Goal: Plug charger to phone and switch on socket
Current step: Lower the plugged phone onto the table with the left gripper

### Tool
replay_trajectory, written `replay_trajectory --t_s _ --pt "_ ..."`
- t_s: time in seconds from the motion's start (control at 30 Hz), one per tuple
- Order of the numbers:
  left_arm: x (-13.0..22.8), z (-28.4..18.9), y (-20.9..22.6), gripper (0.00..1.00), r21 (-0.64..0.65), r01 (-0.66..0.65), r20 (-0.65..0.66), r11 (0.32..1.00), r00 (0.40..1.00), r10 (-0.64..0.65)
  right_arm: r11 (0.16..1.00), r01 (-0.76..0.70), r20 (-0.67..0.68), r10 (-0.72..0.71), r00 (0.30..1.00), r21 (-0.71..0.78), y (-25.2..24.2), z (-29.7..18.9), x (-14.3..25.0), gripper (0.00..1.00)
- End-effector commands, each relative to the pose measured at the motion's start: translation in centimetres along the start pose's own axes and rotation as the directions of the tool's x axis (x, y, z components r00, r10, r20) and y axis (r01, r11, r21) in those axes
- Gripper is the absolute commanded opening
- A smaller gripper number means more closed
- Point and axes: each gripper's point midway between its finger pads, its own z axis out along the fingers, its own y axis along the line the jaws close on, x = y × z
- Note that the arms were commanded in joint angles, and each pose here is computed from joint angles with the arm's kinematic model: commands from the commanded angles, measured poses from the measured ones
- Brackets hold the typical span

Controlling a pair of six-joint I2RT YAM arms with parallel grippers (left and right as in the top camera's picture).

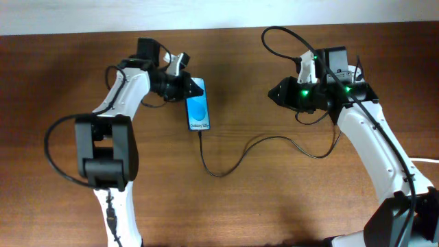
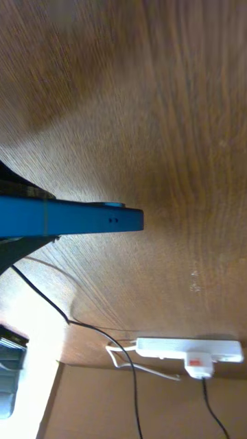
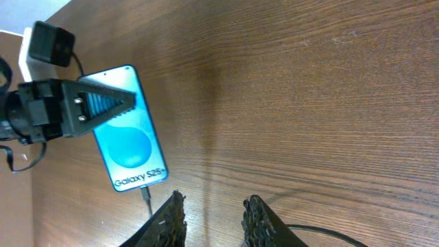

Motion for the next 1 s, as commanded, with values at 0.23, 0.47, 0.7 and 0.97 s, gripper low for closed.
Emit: replay_trajectory --t_s 0.23,0.47,0.7,0.97 --pt "1.5 3.9 2.2 0.0 0.005 0.111 -0.074 0.994 0.991 -0.11 1.0 0.025 0.027 -0.025 0.999 0.006 0.3 -0.8 -0.4 0.31" --pt "2.1 4.7 3.1 0.02 -0.095 0.096 -0.084 0.991 0.991 -0.104 1.0 0.024 0.027 -0.024 0.999 0.006 0.3 -0.8 -0.4 0.31" --pt "3.0 5.2 4.2 0.1 -0.204 0.082 -0.1 0.975 0.99 -0.104 1.0 0.024 0.026 -0.024 0.999 0.006 0.3 -0.8 -0.4 0.31" --pt "3.0 5.2 4.2 0.27 -0.207 0.082 -0.099 0.975 0.99 -0.104 1.0 0.024 0.027 -0.024 0.999 0.005 0.3 -0.8 -0.4 0.31"
